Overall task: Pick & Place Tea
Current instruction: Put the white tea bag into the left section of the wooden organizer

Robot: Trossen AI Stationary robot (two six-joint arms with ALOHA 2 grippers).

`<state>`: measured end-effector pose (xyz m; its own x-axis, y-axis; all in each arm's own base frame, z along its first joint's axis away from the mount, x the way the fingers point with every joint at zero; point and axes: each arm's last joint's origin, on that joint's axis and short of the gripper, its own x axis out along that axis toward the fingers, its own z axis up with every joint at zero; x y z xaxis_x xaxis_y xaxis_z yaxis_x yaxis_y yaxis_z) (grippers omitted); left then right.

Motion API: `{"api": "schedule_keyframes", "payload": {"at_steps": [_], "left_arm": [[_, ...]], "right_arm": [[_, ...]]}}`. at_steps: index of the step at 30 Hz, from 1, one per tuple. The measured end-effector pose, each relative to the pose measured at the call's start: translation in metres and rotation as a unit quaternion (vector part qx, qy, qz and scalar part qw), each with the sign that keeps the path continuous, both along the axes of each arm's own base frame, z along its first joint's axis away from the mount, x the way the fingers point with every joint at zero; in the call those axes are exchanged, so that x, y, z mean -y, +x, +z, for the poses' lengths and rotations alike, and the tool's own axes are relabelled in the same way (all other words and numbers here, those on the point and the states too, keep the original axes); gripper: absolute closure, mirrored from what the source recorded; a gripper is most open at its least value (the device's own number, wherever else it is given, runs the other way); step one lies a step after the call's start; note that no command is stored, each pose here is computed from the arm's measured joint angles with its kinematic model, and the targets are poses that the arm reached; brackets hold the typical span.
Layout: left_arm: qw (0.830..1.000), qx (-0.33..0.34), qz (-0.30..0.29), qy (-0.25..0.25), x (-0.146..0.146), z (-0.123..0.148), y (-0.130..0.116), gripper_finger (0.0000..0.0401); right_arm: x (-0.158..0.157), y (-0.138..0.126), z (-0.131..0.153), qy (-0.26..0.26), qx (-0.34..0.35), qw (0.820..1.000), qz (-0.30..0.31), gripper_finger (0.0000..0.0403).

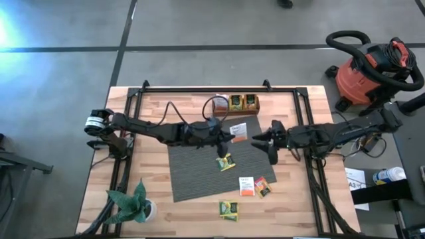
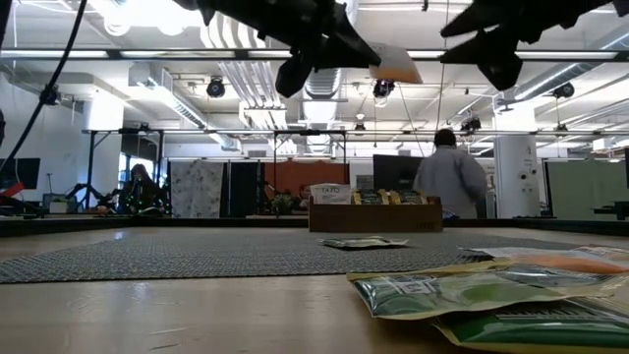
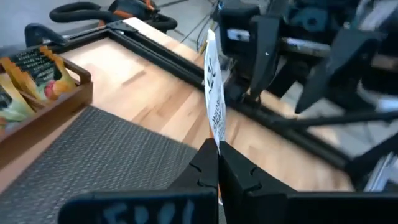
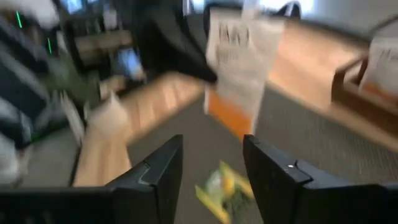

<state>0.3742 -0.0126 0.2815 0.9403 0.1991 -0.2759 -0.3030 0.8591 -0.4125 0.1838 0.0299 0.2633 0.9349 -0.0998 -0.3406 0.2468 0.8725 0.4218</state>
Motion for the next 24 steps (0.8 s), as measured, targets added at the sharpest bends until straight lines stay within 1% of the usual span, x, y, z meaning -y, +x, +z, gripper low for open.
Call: {"api": "schedule_keyframes", "payload": {"at_steps": [1, 3, 5, 8, 11, 15, 17, 19, 21, 24], "left_arm": [[1.000, -0.010, -0.005, 0.014, 0.001, -0.001, 0.000, 0.0401], [0.999, -0.033, -0.013, 0.038, 0.001, -0.004, -0.002, 0.0401], [0.997, -0.054, -0.019, 0.053, 0.001, -0.007, -0.003, 0.0401], [0.994, -0.078, -0.019, 0.077, 0.000, -0.011, -0.004, 0.0401], [0.990, -0.101, -0.017, 0.101, 0.000, -0.013, -0.006, 0.0401], [0.982, -0.124, -0.018, 0.141, -0.001, -0.016, -0.007, 0.0401], [0.976, -0.139, -0.016, 0.166, -0.003, -0.017, -0.008, 0.0401], [0.971, -0.153, -0.017, 0.185, -0.004, -0.018, -0.009, 0.0401], [0.967, -0.161, -0.018, 0.196, -0.007, -0.019, -0.009, 0.0401], [0.962, -0.170, -0.018, 0.211, -0.012, -0.021, -0.010, 0.0401]], "right_arm": [[0.001, 0.000, 0.001, -0.003, -0.023, 1.000, 0.014, 0.0238], [0.005, 0.002, 0.008, -0.030, -0.062, 0.997, 0.025, 0.0240], [0.008, 0.006, 0.016, -0.072, -0.100, 0.992, 0.035, 0.0242], [0.015, 0.016, 0.036, -0.129, -0.128, 0.982, 0.046, 0.0246], [0.024, 0.031, 0.052, -0.182, -0.167, 0.967, 0.061, 0.0249], [0.037, 0.058, 0.062, -0.228, -0.228, 0.941, 0.103, 0.0252], [0.044, 0.072, 0.065, -0.244, -0.255, 0.928, 0.118, 0.0252], [0.051, 0.085, 0.069, -0.256, -0.267, 0.920, 0.130, 0.0252], [0.057, 0.097, 0.074, -0.258, -0.268, 0.916, 0.148, 0.0251], [0.066, 0.112, 0.079, -0.253, -0.262, 0.916, 0.167, 0.0251]]}}
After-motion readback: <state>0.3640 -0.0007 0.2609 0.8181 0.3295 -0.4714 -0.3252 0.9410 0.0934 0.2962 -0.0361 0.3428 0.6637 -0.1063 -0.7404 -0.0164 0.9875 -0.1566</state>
